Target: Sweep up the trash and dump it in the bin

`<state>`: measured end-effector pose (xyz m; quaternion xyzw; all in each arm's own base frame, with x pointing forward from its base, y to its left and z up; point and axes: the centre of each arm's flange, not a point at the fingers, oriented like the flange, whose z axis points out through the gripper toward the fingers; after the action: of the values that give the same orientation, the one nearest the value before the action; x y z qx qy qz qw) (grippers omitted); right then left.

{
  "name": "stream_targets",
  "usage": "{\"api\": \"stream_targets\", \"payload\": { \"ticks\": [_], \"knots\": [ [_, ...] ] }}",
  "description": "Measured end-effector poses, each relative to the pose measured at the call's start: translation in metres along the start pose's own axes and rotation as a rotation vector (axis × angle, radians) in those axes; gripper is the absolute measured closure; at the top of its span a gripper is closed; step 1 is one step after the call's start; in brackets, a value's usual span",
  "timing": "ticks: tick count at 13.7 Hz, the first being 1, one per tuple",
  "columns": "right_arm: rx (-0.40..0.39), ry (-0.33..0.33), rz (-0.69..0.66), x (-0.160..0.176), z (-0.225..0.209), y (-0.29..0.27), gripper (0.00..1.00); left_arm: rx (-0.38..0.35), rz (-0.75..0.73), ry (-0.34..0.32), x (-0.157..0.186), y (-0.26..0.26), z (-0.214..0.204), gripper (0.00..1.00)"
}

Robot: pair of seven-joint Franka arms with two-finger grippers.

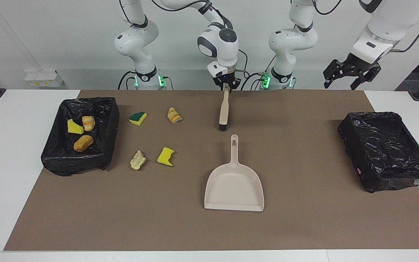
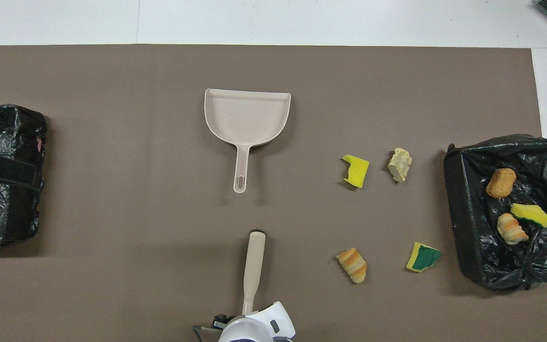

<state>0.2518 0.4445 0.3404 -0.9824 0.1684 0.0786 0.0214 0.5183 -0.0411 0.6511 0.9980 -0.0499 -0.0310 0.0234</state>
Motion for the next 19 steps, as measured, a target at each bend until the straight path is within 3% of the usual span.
{"api": "stream_targets", "payload": {
  "ticks": [1,5,8,11,15,19],
  "knots": [
    [0.003,-0.001,0.003,0.0,0.0,0.0,0.73,0.0,0.0,0.0,0.0,0.0,0.0,0.0],
    [0.018,0.003,0.006,0.003,-0.004,-0.003,0.73,0.0,0.001,0.009,0.001,0.001,-0.001,0.0],
    [0.077,0.018,0.046,0.025,-0.038,-0.006,0.73,0.002,0.025,0.075,0.01,0.013,-0.004,0.0],
    [0.072,0.017,0.099,0.061,-0.087,0.023,0.73,-0.007,0.058,0.15,0.03,0.051,0.006,0.0],
    [0.053,0.013,0.081,0.11,-0.141,0.083,0.73,-0.055,0.044,0.193,0.074,0.146,0.069,0.0],
    [0.02,-0.016,0.053,0.161,-0.158,0.162,0.73,-0.1,0.056,0.146,0.098,0.22,0.149,0.0]
  ]
}}
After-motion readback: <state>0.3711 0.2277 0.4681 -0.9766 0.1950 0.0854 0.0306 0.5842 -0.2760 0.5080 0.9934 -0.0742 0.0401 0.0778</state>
